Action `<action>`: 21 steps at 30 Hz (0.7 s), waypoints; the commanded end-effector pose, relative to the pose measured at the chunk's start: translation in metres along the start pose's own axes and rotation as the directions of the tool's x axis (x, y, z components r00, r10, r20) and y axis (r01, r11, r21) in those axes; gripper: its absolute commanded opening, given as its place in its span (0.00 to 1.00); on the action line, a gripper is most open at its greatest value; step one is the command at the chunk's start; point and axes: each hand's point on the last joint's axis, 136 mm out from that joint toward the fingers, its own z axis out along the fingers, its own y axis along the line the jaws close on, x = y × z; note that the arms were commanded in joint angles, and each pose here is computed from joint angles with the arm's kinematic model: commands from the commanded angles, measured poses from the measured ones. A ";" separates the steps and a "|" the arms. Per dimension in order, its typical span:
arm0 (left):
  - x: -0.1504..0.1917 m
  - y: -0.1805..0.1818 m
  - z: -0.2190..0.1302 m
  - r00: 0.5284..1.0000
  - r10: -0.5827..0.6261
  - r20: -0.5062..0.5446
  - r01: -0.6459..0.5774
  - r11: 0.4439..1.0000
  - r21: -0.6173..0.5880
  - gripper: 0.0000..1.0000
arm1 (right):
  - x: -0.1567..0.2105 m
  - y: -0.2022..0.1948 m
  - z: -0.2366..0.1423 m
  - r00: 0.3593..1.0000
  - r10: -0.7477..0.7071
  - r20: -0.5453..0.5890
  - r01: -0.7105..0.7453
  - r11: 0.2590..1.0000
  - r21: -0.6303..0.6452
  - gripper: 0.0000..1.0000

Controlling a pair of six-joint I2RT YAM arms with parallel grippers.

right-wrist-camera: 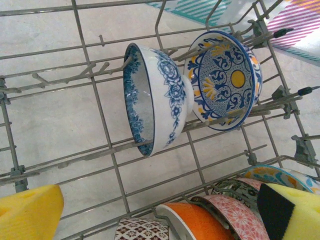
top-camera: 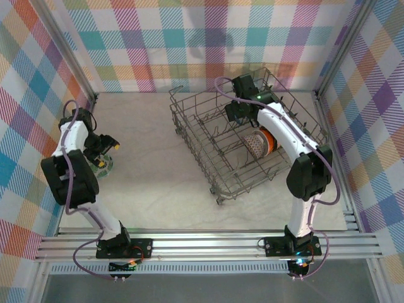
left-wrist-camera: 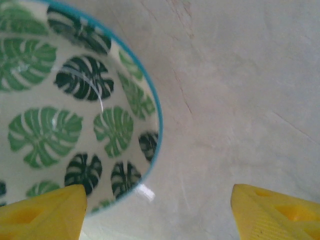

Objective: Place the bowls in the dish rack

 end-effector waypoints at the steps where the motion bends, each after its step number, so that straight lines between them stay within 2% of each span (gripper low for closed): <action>1: -0.015 0.007 0.005 1.000 0.027 -0.006 -0.028 0.998 -0.055 0.76 | -0.009 -0.006 -0.016 0.999 -0.001 0.047 0.001 1.000 0.004 1.00; 7: -0.025 0.011 0.021 0.998 0.050 -0.033 -0.053 0.993 -0.105 0.74 | -0.010 -0.006 -0.016 0.999 -0.002 0.042 0.001 1.000 0.008 0.99; 21: -0.024 0.013 0.044 0.993 0.078 -0.090 -0.089 0.989 -0.118 0.45 | -0.015 0.002 -0.008 1.000 0.000 0.026 0.000 1.000 -0.019 0.99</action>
